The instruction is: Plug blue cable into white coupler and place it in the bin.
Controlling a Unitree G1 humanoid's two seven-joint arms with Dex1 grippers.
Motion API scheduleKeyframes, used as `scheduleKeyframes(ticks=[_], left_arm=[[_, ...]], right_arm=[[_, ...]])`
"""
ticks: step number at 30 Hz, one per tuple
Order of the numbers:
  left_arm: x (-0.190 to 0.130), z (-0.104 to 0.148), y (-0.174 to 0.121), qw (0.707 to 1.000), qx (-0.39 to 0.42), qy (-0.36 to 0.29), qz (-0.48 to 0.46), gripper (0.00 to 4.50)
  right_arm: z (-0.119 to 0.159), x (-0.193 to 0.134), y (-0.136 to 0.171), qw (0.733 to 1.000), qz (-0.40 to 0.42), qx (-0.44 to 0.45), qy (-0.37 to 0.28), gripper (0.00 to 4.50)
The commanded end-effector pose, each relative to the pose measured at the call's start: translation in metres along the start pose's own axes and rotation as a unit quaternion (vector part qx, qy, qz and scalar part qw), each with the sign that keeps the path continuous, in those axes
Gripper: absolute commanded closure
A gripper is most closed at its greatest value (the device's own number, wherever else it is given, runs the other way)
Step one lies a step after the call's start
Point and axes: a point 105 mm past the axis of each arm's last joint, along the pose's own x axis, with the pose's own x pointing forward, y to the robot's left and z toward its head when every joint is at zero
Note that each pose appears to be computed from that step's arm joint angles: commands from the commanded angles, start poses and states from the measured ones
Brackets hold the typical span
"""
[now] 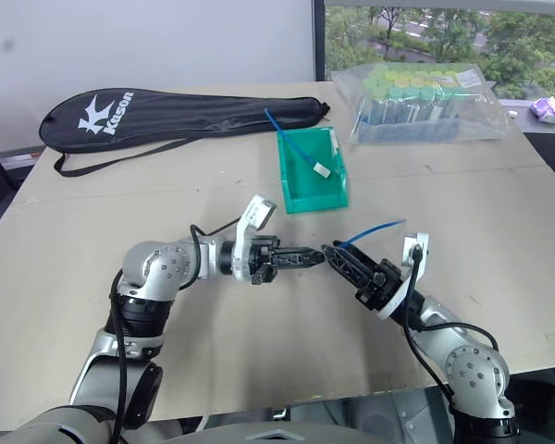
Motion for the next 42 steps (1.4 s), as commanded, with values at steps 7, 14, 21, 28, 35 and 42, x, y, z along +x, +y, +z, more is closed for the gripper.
scheduleKeyframes(ticks=[7,14,21,28,35,42], left_arm=[[0.003,0.002,-0.009,0.999,0.019,-0.005,-0.026,3.77],[-0.001,0.009,-0.008,0.998,0.055,-0.027,-0.001,1.44],[-0.019,0.020,-0.027,0.981,0.177,-0.033,0.067,1.44],[-0.028,0.048,-0.037,0.883,0.420,-0.078,0.194,1.44],[-0.072,0.059,-0.049,0.713,0.508,-0.196,0.441,1.44],[-0.143,-0.012,-0.036,0.608,0.402,-0.191,0.657,1.44]], right_arm=[[0.008,0.001,0.017,0.999,0.043,0.008,-0.015,4.50],[0.018,-0.004,0.016,0.999,0.050,0.009,-0.017,4.50],[0.037,-0.010,0.004,0.999,0.026,-0.033,-0.029,4.50],[0.043,-0.005,-0.005,0.997,0.020,-0.075,-0.027,4.50],[0.040,-0.001,-0.018,0.994,0.009,-0.113,-0.003,4.50],[0.040,0.001,-0.019,0.993,0.010,-0.120,-0.001,4.50]])
